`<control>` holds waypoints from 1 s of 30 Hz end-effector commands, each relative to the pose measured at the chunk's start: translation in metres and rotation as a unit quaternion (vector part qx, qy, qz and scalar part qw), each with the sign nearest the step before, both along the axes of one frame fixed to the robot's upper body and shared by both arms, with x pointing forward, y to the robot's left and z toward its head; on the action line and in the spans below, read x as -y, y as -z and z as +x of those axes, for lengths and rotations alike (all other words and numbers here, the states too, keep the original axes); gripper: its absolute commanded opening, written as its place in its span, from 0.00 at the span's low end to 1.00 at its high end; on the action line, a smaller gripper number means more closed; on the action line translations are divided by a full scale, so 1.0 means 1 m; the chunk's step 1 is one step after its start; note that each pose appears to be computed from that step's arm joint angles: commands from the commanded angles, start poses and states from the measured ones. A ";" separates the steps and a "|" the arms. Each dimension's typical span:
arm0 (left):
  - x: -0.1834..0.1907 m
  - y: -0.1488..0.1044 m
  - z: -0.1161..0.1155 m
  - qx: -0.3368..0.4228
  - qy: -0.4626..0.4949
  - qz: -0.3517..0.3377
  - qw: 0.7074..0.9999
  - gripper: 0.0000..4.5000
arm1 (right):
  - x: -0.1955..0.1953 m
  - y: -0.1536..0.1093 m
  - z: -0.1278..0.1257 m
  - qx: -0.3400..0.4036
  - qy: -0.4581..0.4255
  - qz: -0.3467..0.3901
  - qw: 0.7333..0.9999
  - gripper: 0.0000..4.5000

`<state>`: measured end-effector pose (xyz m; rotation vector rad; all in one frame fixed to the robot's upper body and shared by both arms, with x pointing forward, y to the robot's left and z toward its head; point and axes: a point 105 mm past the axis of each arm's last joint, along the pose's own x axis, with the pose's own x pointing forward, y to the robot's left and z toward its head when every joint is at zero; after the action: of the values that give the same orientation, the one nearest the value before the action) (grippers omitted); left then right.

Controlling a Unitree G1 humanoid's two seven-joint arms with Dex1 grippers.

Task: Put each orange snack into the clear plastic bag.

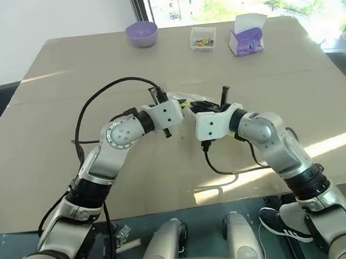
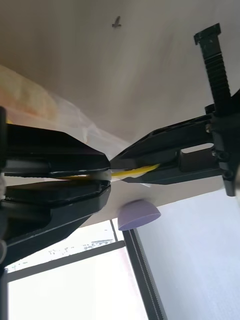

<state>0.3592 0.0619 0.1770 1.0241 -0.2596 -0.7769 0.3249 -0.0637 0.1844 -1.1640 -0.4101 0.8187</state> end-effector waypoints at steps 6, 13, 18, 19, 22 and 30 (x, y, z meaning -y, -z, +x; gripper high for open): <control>-0.037 -0.007 0.013 0.011 -0.062 -0.008 0.998 0.00 | 0.055 -0.005 0.006 0.009 0.088 -0.003 0.996 0.02; -0.044 -0.007 0.018 0.009 -0.070 -0.006 0.997 0.00 | 0.081 0.000 0.007 0.005 0.127 -0.013 0.992 0.02; -0.044 -0.010 0.019 0.009 -0.073 -0.012 0.997 0.00 | 0.096 0.006 0.007 -0.001 0.149 -0.021 0.989 0.02; -0.044 -0.010 0.019 0.009 -0.073 -0.013 0.997 0.00 | 0.099 0.007 0.007 -0.002 0.154 -0.021 0.988 0.02; -0.045 -0.010 0.019 0.010 -0.074 -0.012 0.997 0.00 | 0.109 0.010 0.007 -0.004 0.171 -0.023 0.985 0.02; -0.046 -0.010 0.019 0.013 -0.075 -0.012 0.997 0.00 | 0.118 0.010 0.007 -0.003 0.182 -0.024 0.983 0.02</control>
<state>0.3688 0.0816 0.1671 1.0199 -0.1987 -0.7467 0.3261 -0.1527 0.1637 -1.2167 -0.2000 0.6274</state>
